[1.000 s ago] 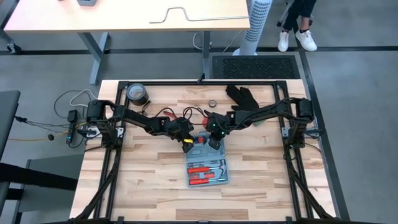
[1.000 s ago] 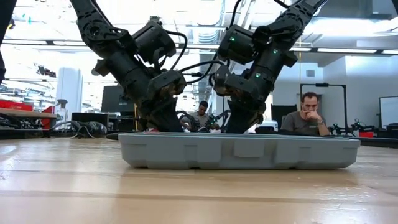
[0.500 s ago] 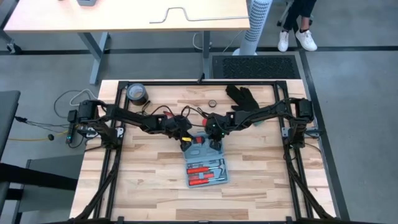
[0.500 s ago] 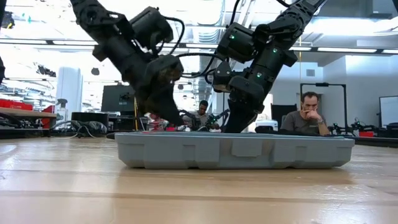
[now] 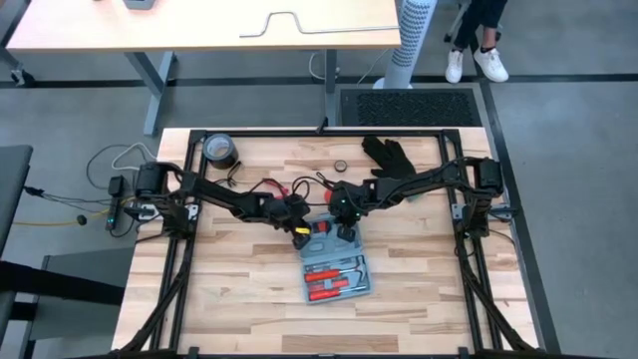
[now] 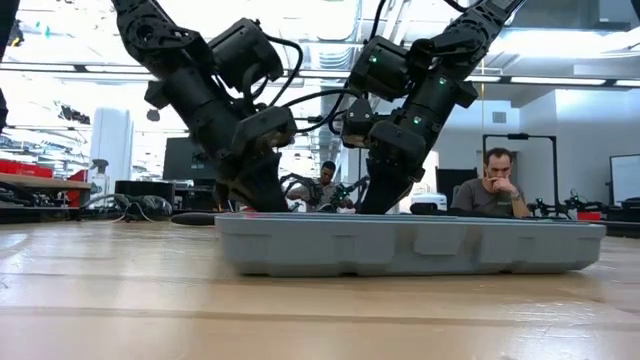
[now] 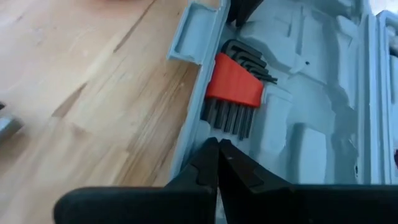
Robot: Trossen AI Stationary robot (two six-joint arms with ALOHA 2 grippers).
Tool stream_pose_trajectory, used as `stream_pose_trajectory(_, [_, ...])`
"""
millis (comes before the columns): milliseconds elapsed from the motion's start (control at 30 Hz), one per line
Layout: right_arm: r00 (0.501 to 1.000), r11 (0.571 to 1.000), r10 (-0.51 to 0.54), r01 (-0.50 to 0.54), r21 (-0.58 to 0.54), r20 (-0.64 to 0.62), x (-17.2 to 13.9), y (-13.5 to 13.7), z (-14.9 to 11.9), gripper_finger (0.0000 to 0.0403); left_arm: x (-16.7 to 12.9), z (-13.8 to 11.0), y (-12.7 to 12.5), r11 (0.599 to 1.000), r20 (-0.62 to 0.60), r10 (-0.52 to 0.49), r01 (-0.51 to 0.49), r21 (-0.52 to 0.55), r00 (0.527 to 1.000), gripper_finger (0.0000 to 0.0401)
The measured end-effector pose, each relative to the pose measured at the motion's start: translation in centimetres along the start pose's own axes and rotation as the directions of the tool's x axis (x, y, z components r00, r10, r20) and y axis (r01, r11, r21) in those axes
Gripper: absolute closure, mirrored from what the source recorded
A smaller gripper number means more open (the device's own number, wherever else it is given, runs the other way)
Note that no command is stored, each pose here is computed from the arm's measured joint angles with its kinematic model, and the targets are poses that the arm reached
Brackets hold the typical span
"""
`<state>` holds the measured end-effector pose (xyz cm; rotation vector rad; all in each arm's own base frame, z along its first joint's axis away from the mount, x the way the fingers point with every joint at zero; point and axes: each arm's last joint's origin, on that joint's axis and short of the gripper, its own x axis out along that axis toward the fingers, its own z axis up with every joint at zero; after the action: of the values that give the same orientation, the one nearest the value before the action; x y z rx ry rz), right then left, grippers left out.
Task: Prefit tool cases
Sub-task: Remove the orange hex key set from the gray prefit tool case
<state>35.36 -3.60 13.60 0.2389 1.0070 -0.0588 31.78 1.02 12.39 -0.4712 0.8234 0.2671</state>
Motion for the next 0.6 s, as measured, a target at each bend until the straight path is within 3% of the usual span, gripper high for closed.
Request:
stream_pose_trajectory(300, [1.000, 1.000, 0.011, -0.011, -0.022, -0.006, 0.0, 0.3, -0.1, 0.0403, 1.7, -0.1, 0.6, 0.999, 0.014, -0.023, 0.024, -0.037, 1.000, 0.0401])
stream_pose_trajectory(600, [1.000, 0.987, 0.025, -0.025, -0.160, 0.002, 0.1, 1.0, -0.1, 0.0403, 1.8, 0.6, 0.9, 0.999, 0.019, -0.039, 0.040, -0.015, 0.999, 0.0401])
